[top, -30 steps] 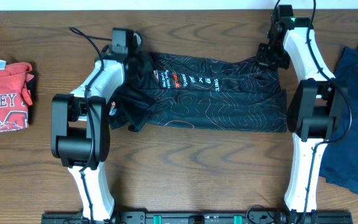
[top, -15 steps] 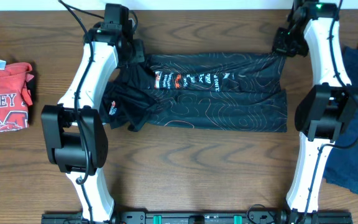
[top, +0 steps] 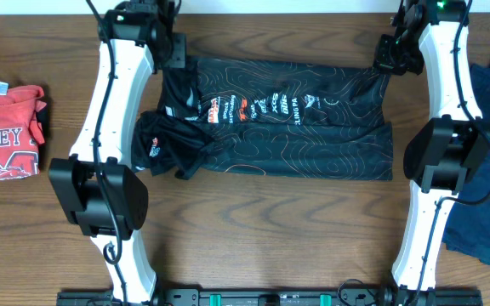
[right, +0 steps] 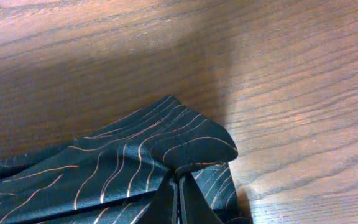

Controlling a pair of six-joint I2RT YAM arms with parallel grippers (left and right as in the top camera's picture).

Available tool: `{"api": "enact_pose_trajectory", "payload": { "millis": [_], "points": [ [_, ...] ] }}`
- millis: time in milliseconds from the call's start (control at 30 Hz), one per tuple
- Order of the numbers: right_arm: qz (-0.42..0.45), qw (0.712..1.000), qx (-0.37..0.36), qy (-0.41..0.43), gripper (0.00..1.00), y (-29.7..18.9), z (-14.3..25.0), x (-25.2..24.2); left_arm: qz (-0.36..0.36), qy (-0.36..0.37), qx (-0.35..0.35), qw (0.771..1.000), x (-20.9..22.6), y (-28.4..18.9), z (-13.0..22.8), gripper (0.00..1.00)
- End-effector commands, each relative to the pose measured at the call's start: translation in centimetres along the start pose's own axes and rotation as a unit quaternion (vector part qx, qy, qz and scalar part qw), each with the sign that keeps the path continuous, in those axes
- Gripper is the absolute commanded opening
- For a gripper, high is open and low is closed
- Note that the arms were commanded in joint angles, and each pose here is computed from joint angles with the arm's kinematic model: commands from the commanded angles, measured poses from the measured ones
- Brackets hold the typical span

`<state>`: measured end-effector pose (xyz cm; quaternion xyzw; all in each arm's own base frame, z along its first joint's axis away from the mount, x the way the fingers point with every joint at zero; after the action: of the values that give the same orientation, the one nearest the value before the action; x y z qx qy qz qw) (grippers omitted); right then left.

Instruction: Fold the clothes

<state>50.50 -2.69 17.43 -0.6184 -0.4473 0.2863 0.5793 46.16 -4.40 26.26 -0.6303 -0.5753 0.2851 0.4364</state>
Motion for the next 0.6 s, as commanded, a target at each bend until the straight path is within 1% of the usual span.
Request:
{"api": "enact_pose_trajectory", "payload": {
  "millis": [0, 200, 367, 433, 500, 533, 567],
  "points": [
    [0.026, 0.999, -0.021, 0.001, 0.01, -0.6, -0.9, -1.4, -0.074, -0.018, -0.013, 0.997, 3.9, -1.9, -0.2, 0.06],
    [0.028, 0.999, -0.017, 0.002, 0.01, -0.6, -0.8, -1.5, -0.126, -0.028, -0.007, 0.992, 7.2, -2.0, 0.2, 0.06],
    [0.029, 0.999, -0.015, 0.002, 0.01, -0.6, -0.7, -1.6, -0.135, -0.040, -0.013, 0.990, 8.3, -2.8, 0.4, 0.06],
    [0.029, 0.999, -0.015, 0.002, 0.01, -0.6, -0.7, -1.6, -0.113, -0.034, -0.008, 0.993, 7.6, -2.8, 0.5, 0.06],
    [0.029, 0.999, -0.015, 0.002, 0.01, -0.6, -0.7, -1.6, -0.064, -0.024, 0.000, 0.998, 6.0, -2.7, 0.8, 0.06],
    [0.029, 0.999, -0.015, 0.002, 0.01, -0.6, -0.7, -1.5, -0.034, -0.019, 0.005, 0.999, 5.1, -2.5, 0.9, 0.13],
    [0.029, 0.999, -0.015, 0.002, 0.01, -0.6, -0.7, -1.5, -0.011, -0.014, 0.008, 1.000, 4.2, -2.4, 1.0, 0.17]
  ]
}}
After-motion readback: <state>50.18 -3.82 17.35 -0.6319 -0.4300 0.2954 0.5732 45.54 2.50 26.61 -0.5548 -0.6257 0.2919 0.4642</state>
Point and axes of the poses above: each gripper's point midway between its finger pads, its own y axis out along the fingers, its own x axis along the line the jaws close on, z = x × y, the point moved 8 cm from there along -y, back along the fingers, and after that the axes turned 11 degrees about y, right-handed, at the moved point
